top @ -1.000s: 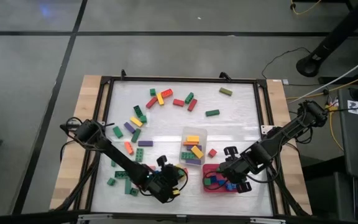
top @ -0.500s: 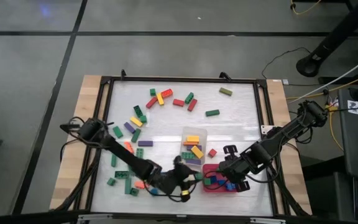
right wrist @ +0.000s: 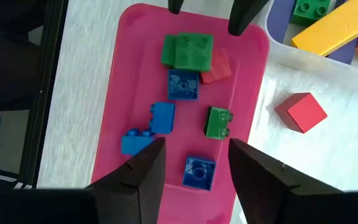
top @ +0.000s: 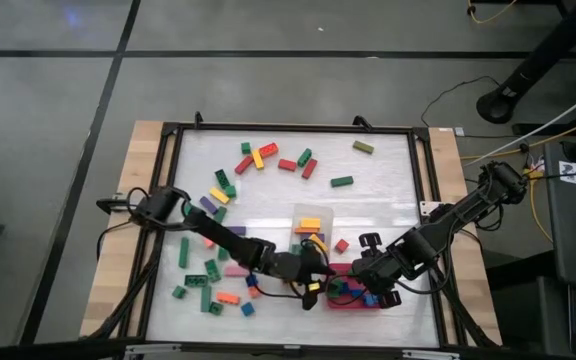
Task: Sort blocks by size
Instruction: Put the green square game piece into the red bin, then put the yellow rectangular block into the transparent bin
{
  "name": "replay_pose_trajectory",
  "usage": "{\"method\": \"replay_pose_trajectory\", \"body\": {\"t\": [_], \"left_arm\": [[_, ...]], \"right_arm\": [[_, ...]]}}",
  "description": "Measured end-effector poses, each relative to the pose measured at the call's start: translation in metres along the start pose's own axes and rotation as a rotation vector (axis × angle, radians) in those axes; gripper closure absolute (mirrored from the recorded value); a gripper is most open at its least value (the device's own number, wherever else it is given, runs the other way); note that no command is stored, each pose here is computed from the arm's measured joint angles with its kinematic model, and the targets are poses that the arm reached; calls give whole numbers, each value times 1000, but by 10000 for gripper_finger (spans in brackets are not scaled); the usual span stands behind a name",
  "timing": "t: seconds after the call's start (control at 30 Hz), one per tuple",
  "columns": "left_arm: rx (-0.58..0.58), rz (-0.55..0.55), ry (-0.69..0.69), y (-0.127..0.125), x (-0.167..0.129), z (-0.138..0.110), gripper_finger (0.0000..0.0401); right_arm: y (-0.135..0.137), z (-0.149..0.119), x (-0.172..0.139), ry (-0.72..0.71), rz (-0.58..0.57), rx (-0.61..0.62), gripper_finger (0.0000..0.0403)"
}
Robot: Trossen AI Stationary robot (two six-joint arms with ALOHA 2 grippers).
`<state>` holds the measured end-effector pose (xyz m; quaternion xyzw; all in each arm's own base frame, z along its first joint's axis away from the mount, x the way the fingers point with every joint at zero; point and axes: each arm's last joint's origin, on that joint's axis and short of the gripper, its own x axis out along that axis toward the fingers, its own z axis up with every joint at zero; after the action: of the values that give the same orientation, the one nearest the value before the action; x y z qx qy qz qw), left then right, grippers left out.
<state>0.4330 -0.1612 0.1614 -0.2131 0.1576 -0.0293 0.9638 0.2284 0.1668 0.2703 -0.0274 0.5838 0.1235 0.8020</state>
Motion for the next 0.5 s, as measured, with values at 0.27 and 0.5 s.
{"method": "replay_pose_trajectory", "body": {"t": [0.27,0.5], "left_arm": [[111,-7,25,2,-1,2,194],[384,-64,168,-8,-23,19,194]], "right_arm": [[0,0,0,1,-1,-1,228],[0,0,0,0,-1,-1,228]]}}
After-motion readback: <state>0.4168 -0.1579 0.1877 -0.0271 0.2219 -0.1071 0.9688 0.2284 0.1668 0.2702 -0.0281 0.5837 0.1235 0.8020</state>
